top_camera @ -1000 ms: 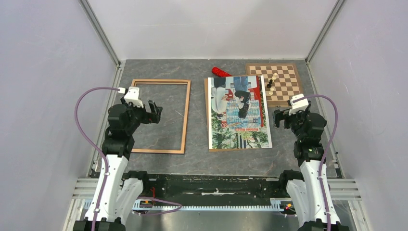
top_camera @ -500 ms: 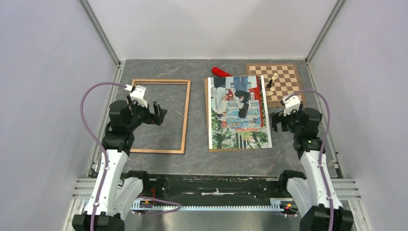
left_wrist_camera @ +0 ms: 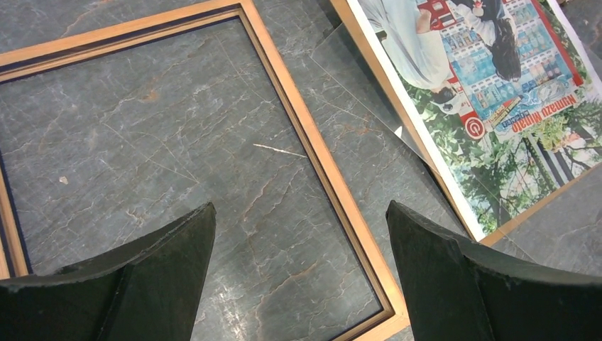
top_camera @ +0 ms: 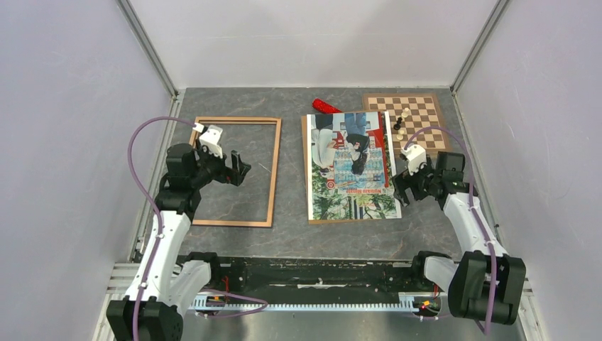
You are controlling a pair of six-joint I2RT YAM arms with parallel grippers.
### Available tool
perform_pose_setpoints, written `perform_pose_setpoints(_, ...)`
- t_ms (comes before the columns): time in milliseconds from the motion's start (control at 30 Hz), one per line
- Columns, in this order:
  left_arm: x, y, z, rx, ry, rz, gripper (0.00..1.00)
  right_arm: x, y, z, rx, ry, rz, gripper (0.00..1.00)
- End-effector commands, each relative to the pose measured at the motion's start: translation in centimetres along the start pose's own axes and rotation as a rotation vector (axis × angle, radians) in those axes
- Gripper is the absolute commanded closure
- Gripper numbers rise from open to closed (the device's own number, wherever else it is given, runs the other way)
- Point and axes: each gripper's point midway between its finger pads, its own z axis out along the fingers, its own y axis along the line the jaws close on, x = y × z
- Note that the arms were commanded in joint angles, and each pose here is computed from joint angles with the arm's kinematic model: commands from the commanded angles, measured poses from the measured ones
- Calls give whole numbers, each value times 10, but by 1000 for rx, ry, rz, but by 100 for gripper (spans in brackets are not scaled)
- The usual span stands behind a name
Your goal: Put the photo into the frame
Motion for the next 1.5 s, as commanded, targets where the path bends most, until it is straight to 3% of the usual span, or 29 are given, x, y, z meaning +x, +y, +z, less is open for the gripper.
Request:
perform_pose_setpoints(0,-19,-3,4,36,-54,46,4,-7,-3,-4,-65,-2,-52,5)
perform_pose_setpoints(467,-16,1,20,51,-24,29,4,10,8,13,-387,21,90,14)
perform_pose_setpoints(1033,-19,0,31,60,-12,-1,4,34,4,26,-522,35,157,21)
perform_pose_setpoints(1467,-17,0,33,49,-6,11,4,44,8,24,-634,13,218,52)
